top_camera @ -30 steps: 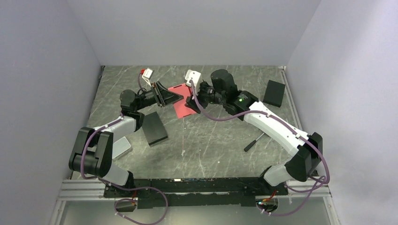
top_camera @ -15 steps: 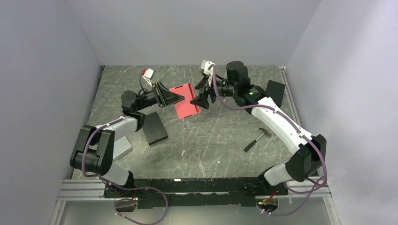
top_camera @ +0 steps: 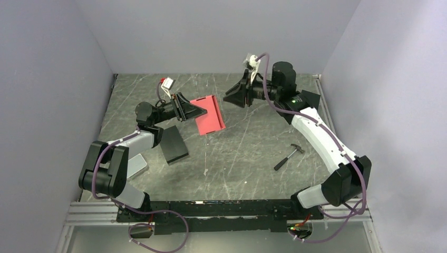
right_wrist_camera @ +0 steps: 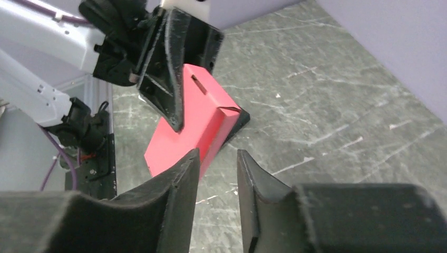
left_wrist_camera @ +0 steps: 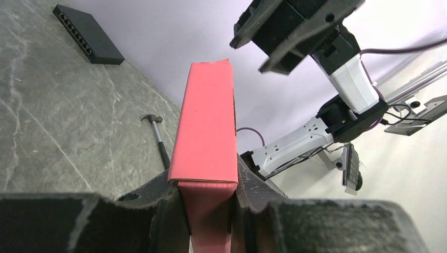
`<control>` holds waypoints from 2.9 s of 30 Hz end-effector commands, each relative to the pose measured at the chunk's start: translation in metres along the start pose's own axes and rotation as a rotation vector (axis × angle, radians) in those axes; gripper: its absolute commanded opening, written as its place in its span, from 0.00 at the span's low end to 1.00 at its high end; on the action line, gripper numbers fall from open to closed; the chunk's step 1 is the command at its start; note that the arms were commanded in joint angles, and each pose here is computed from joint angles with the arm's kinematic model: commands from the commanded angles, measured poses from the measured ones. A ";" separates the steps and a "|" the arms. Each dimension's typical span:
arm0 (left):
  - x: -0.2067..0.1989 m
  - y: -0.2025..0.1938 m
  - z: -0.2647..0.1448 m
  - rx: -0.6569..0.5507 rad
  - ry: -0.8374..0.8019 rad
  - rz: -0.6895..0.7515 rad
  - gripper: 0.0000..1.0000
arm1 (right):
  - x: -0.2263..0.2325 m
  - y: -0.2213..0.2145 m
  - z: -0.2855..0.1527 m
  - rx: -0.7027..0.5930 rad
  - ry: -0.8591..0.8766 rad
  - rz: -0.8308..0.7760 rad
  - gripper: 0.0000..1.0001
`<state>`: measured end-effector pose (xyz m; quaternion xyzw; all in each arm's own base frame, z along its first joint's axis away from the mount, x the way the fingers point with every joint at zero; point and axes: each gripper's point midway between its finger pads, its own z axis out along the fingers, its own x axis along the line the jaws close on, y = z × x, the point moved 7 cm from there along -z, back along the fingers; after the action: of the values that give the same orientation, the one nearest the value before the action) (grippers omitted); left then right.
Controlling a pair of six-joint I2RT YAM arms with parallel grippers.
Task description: Fold the paper box
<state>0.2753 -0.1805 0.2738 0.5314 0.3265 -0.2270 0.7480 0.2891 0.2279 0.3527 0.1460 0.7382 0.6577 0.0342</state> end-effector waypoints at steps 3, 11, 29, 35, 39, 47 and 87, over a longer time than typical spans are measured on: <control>-0.014 0.004 0.001 0.001 -0.056 0.068 0.00 | -0.011 0.019 -0.011 -0.067 -0.187 0.043 0.09; -0.016 0.006 0.002 -0.007 -0.046 0.069 0.00 | -0.022 0.003 0.032 0.069 -0.441 -0.007 0.01; -0.001 0.011 0.002 -0.085 0.084 0.015 0.00 | 0.027 -0.011 0.092 0.157 -0.554 -0.150 0.02; 0.003 0.014 0.003 -0.136 0.115 0.005 0.00 | 0.038 -0.031 0.118 0.168 -0.556 -0.098 0.09; 0.005 0.013 0.001 -0.157 0.115 0.005 0.00 | 0.027 -0.029 0.104 0.151 -0.599 -0.110 0.11; 0.005 0.011 -0.013 -0.176 0.082 0.011 0.00 | -0.002 -0.021 0.027 0.052 -0.572 0.004 0.12; 0.013 0.004 -0.019 -0.230 0.078 0.028 0.00 | -0.023 -0.052 0.020 0.044 -0.735 0.087 0.12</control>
<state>0.2884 -0.1583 0.2563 0.4504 0.4202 -0.1473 0.7739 0.3031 0.2318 0.2590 0.4061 0.7299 0.4738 0.2789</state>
